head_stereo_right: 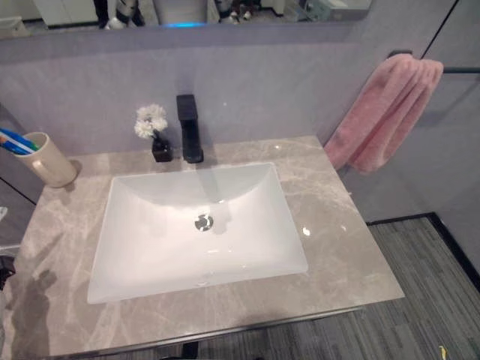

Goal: Put brush and paste in cup on sink, flatten towel.

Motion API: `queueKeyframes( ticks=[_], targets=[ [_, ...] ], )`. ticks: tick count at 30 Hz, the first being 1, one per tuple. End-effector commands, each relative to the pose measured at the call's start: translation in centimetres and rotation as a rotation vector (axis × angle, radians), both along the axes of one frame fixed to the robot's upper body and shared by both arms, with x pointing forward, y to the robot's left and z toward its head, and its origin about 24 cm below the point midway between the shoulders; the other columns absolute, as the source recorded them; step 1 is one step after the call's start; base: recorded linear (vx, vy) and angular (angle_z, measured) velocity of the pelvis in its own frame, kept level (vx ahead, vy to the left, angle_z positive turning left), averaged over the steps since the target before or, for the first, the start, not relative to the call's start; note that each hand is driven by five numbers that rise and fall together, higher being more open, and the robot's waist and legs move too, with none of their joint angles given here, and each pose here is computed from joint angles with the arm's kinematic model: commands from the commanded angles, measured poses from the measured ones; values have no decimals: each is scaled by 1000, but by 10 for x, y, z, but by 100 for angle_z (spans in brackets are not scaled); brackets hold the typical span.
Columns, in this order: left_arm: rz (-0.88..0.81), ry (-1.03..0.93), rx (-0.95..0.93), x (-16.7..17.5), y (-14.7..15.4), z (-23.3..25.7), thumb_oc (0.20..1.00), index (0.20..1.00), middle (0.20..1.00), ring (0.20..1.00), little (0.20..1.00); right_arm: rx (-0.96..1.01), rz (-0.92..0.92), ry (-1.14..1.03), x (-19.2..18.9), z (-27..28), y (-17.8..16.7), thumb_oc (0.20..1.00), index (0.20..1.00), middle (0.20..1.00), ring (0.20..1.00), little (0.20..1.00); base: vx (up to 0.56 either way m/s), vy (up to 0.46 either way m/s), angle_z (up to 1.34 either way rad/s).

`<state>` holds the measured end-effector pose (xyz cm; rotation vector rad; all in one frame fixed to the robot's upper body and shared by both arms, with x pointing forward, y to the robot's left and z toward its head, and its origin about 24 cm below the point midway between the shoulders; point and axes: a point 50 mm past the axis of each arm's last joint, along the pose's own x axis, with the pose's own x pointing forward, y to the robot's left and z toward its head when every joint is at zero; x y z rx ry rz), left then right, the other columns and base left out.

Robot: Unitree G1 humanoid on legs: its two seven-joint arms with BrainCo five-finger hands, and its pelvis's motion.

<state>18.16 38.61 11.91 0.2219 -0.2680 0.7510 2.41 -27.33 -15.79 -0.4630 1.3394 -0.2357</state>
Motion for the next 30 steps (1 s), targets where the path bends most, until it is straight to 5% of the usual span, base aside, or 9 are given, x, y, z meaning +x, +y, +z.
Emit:
queueKeyframes(
  ticks=[1, 18, 30],
  targets=[
    [50, -130, 128, 2, 19, 51, 1000, 1000, 1000, 1000, 1000, -22, -14, -25, 9, 3, -7, 1000, 1000, 1000, 1000, 1000, 15, 84, -13],
    [60, -108, 19, 42, 56, 81, 1000, 1000, 1000, 1000, 1000, -7, 0, -38, 14, 4, -6, 1000, 1000, 1000, 1000, 1000, 13, 62, -14],
    [-29, -91, 29, 71, 45, 98, 1000, 1000, 1000, 1000, 1000, -3, 15, -66, 22, 5, -5, 1000, 1000, 1000, 1000, 1000, -2, 8, -9]
  ],
)
